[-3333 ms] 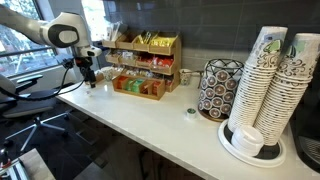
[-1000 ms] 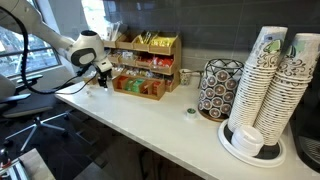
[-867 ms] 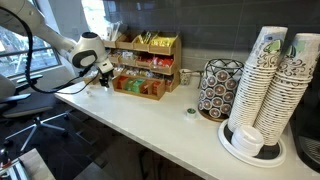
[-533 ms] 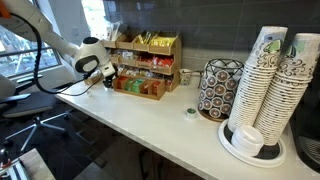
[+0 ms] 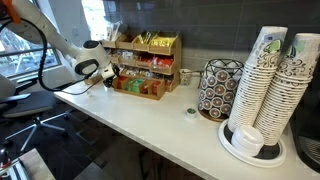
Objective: Pick up one red sachet from the far left single layered wooden compartment and put it on the kitchen counter
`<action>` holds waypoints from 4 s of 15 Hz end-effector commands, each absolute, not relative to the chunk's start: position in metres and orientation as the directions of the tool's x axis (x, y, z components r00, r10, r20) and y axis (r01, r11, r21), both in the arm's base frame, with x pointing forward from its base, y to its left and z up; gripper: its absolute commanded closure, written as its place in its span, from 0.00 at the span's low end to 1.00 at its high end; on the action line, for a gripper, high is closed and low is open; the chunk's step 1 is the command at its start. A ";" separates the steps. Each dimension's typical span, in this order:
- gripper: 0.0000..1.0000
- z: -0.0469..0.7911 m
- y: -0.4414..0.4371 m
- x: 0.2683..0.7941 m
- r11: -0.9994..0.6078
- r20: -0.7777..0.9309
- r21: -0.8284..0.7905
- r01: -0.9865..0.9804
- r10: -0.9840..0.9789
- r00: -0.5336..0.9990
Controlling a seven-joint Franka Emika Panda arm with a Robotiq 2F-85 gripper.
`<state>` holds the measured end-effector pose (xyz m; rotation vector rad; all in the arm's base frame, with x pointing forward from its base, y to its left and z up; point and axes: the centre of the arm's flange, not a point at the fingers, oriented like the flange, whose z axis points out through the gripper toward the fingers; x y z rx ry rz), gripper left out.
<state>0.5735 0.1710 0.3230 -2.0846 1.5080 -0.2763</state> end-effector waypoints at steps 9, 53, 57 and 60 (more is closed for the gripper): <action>0.16 0.304 0.164 0.580 -0.116 -0.167 -0.584 -0.804 -0.951 0.259; 0.65 0.308 0.159 0.586 -0.075 -0.135 -0.641 -0.764 -0.969 0.209; 0.69 0.312 0.159 0.585 -0.071 -0.134 -0.645 -0.761 -0.970 0.204; 0.83 0.314 0.159 0.584 -0.068 -0.133 -0.648 -0.758 -0.971 0.201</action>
